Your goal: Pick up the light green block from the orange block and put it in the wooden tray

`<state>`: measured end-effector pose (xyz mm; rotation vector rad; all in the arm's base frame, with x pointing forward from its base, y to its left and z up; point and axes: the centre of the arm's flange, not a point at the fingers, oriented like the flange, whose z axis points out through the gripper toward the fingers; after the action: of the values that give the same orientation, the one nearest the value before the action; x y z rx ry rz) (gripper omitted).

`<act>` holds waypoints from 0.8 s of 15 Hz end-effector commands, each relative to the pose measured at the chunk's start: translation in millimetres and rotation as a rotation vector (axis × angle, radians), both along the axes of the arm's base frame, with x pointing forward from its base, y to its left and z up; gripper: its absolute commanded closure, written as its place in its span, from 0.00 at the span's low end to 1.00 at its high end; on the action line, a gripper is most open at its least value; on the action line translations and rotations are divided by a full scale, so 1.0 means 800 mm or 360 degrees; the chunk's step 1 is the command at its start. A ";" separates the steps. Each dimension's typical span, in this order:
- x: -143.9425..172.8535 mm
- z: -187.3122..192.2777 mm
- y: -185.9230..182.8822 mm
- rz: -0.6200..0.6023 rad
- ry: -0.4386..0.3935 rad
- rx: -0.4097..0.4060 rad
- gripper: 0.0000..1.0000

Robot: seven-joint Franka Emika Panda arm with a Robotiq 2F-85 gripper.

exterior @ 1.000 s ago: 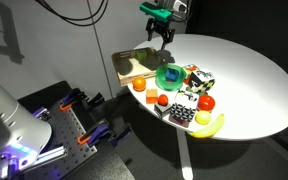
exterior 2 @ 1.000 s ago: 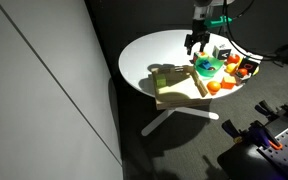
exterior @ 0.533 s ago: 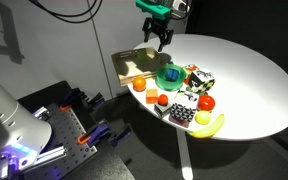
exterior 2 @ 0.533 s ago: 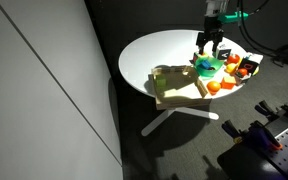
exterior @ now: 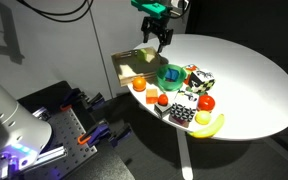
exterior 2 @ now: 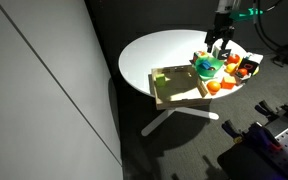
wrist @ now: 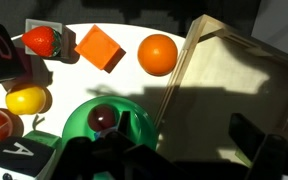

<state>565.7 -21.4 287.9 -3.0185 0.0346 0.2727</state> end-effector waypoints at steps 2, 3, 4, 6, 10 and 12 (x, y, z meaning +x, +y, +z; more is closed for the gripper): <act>-0.044 0.027 -0.006 -0.0010 -0.0152 -0.0069 0.00; -0.050 0.033 -0.007 -0.0008 -0.0177 -0.0081 0.00; -0.055 0.038 -0.008 -0.0005 -0.0202 -0.0096 0.00; -0.067 0.050 -0.010 0.0009 -0.0244 -0.0144 0.00; -0.084 0.072 -0.014 0.0050 -0.0254 -0.0234 0.00; -0.089 0.079 -0.014 0.0062 -0.0239 -0.0255 0.00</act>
<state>512.2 -32.9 336.9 -3.1599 -0.0277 0.0481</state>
